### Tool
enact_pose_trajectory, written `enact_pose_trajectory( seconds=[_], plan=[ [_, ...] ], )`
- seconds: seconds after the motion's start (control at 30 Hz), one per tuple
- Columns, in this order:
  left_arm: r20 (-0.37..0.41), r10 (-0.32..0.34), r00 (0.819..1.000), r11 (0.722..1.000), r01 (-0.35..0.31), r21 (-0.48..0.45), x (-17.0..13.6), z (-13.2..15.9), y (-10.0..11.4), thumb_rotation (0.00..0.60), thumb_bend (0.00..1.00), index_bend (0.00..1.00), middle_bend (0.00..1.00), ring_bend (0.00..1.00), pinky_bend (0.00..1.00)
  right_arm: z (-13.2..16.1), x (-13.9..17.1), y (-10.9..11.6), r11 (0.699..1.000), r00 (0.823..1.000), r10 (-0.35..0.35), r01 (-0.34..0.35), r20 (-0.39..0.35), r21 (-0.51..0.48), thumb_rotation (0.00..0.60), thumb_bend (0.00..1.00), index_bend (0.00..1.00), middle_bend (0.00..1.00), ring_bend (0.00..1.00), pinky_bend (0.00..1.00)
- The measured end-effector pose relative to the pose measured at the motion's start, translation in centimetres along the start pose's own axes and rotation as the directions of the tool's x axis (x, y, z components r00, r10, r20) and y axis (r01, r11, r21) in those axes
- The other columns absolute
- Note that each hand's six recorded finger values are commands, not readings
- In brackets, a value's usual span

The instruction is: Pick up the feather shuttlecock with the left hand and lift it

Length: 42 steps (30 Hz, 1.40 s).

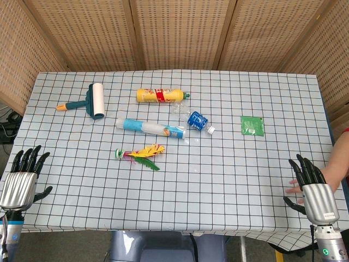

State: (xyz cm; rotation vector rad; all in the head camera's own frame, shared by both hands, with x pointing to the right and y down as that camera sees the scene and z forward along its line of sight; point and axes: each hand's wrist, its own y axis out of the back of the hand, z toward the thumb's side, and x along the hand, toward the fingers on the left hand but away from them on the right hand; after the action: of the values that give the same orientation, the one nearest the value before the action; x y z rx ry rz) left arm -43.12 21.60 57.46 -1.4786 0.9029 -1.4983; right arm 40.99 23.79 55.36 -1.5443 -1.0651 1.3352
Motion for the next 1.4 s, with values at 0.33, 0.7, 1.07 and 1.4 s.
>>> enact_pose_trajectory(
  seconds=[0.33, 0.7, 1.07, 1.4],
  plan=[
    [0.007, 0.003, 1.0, 1.0, -0.003, -0.008, 0.0, 0.1, 0.2, 0.6, 0.16, 0.11, 0.0, 0.0, 0.0, -0.1, -0.1, 0.1, 1.0, 1.0, -0.002, 0.002, 0.004, -0.006, 0.6, 0.09, 0.07, 0.0, 0.0, 0.2],
    [0.021, -0.009, 1.0, 1.0, 0.009, 0.004, 0.2, 0.6, -0.2, 0.6, 0.01, 0.04, 0.0, 0.0, 0.0, -0.4, -0.2, 0.4, 1.0, 1.0, -0.005, 0.005, 0.013, -0.01, 0.6, 0.08, 0.03, 0.0, 0.0, 0.15],
    [0.031, -0.006, 1.0, 1.0, 0.005, 0.01, 0.0, 1.0, -0.2, 0.6, 0.01, 0.05, 0.0, 0.0, 0.0, -0.5, 0.0, 0.6, 1.0, 1.0, -0.009, 0.009, 0.012, -0.013, 0.6, 0.08, 0.03, 0.0, 0.0, 0.15],
    [0.111, 0.018, 0.994, 0.999, -0.021, 0.028, 2.9, 4.1, 1.0, 0.6, 0.11, 0.18, 0.0, 0.0, 0.0, -0.7, -0.2, 0.5, 1.0, 1.0, -0.003, 0.004, 0.019, -0.019, 0.6, 0.08, 0.03, 0.0, 0.0, 0.15]
  ],
)
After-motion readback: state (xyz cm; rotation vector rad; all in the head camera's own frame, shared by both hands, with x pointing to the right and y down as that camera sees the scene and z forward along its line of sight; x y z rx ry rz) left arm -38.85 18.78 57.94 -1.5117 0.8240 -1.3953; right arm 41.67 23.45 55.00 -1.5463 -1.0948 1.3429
